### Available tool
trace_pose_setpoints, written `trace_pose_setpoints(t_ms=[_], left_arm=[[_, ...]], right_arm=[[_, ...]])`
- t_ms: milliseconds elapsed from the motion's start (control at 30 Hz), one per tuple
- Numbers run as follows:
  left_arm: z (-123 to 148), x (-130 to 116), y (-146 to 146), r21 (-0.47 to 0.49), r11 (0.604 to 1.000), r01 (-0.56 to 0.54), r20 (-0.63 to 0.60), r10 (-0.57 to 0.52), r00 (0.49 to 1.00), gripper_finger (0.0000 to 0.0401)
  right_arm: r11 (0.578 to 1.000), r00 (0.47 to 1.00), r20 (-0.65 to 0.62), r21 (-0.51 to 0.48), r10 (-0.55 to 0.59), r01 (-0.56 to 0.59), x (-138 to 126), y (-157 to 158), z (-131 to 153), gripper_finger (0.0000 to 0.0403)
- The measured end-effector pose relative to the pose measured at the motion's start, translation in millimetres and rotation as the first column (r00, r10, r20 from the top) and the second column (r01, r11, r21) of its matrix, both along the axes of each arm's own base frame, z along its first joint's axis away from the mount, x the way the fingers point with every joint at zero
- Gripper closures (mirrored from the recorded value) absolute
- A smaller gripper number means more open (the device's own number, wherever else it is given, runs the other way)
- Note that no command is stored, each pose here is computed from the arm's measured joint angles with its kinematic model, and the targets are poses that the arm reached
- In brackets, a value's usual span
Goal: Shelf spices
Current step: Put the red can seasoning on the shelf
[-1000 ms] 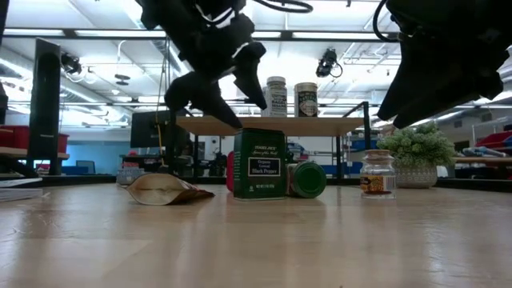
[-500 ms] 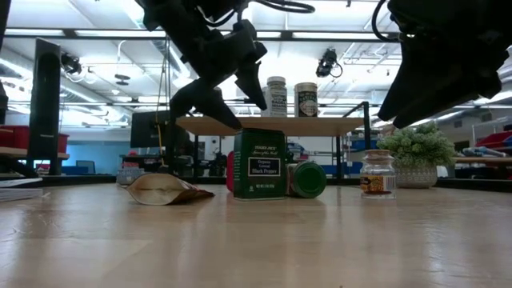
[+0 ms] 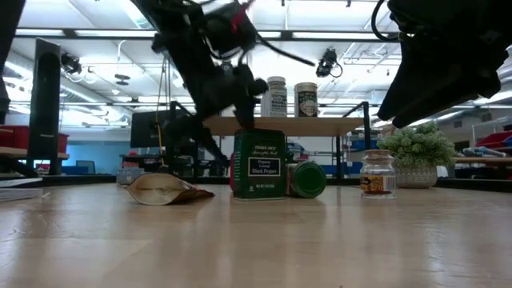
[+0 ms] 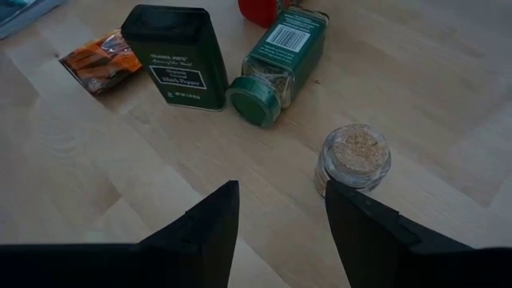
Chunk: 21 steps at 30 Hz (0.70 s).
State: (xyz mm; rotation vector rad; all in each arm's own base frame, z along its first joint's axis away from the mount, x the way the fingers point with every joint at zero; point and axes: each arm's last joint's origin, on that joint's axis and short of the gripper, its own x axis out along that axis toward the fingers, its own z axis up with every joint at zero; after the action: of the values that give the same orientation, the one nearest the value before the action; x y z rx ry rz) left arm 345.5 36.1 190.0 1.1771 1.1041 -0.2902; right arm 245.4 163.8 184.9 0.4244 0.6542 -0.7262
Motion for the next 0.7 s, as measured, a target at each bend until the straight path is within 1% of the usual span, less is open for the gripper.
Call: trace_pose_setpoints(t_ms=[100,167,200,267,300,433,567,700], left_arm=[[-17,7,1,0.07,0.996,0.052,-0.063,-0.048,0.997,0.008],[-25,12,2,0.14,0.989,0.053,-0.079,-0.042,0.996,0.008],[-28,13,2,0.189,0.981,0.034,-0.083,-0.018,0.996,0.008],[-31,18,2,0.233,0.972,0.028,-0.067,-0.013,0.998,0.008],[-32,18,1,0.239,0.971,0.033,-0.066,-0.017,0.998,0.008],[-32,19,0,0.204,0.977,0.06,-0.062,-0.048,0.997,0.008],[-32,18,-2,0.17,0.985,0.014,-0.049,-0.006,0.999,0.008],[-31,14,-15,0.154,0.988,-0.018,-0.05,0.026,0.998,0.008]], right_arm=[[1.0,1.0,0.0,0.0,0.0,0.0,0,0,0,0.0216],[1.0,1.0,-0.001,-0.001,0.0,0.0,0,0,0,0.0216],[1.0,1.0,0.001,0.001,0.0,0.0,0,0,0,0.0216],[1.0,1.0,0.0,0.0,0.0,0.0,0,0,0,0.0216],[1.0,1.0,0.0,0.0,0.0,0.0,0,0,0,0.0216],[1.0,1.0,-0.008,-0.009,0.011,-0.011,0,0,0,0.0216],[1.0,1.0,-0.009,-0.012,0.017,-0.017,0,0,0,0.0216],[1.0,1.0,-0.01,-0.013,0.017,-0.017,0,0,0,0.0216]])
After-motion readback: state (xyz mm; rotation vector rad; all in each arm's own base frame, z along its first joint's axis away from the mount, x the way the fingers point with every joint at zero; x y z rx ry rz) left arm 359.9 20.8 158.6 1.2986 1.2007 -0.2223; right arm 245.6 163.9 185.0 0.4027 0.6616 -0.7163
